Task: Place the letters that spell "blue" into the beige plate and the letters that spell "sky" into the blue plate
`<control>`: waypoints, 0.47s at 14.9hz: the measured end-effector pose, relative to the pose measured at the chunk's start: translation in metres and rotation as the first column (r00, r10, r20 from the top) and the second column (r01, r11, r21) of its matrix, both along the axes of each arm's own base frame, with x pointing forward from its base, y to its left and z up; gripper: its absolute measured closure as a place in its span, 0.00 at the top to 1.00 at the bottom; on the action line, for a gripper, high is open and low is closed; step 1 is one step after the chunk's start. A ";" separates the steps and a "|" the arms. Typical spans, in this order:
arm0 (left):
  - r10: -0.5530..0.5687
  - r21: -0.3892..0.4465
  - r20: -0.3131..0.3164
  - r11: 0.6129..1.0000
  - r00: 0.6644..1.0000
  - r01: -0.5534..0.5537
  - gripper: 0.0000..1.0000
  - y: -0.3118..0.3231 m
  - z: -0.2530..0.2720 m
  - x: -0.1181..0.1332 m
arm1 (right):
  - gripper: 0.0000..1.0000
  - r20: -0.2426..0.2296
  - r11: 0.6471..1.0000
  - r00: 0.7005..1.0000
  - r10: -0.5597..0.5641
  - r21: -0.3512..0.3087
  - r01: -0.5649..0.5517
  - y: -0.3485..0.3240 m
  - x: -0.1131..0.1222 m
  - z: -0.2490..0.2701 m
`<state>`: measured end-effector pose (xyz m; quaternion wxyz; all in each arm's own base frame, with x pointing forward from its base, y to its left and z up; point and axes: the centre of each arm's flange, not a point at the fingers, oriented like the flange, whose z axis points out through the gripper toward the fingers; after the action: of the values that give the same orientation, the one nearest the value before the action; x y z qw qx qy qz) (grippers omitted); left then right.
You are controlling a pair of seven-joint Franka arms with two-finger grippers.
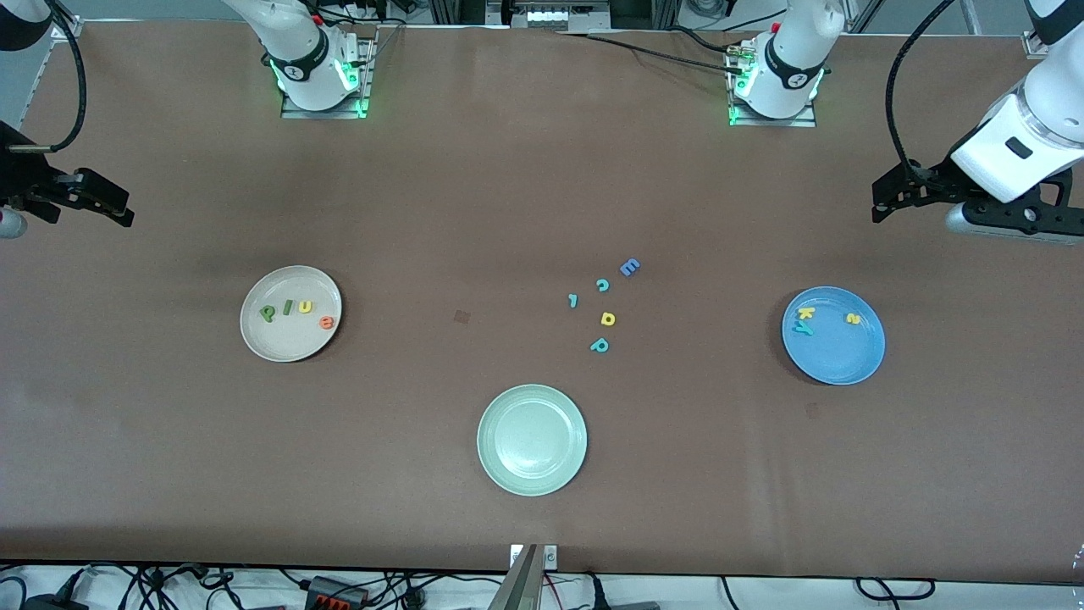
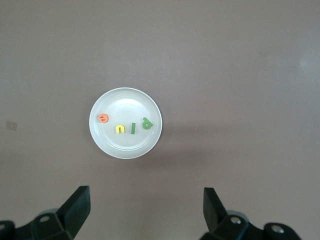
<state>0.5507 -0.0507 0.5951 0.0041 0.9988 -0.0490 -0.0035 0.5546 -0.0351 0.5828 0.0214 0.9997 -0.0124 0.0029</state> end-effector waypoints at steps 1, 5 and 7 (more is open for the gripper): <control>0.000 0.000 0.000 1.000 1.000 0.000 1.00 0.000 0.000 0.000 | 1.00 -0.001 1.000 1.000 0.001 0.000 -0.001 0.000 0.000 0.000; -0.005 0.000 0.005 1.000 1.000 0.005 1.00 -0.003 0.002 0.000 | 1.00 -0.006 1.000 1.000 0.007 0.000 -0.007 0.000 0.000 -0.002; -0.005 -0.001 0.008 1.000 1.000 0.005 1.00 -0.003 0.004 0.000 | 1.00 -0.007 1.000 1.000 0.010 0.000 -0.010 0.000 0.000 -0.003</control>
<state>0.5508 -0.0537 0.5987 0.0042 0.9987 -0.0517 0.0003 0.5544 -0.0348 0.5803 0.0213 0.9997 -0.0073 -0.0004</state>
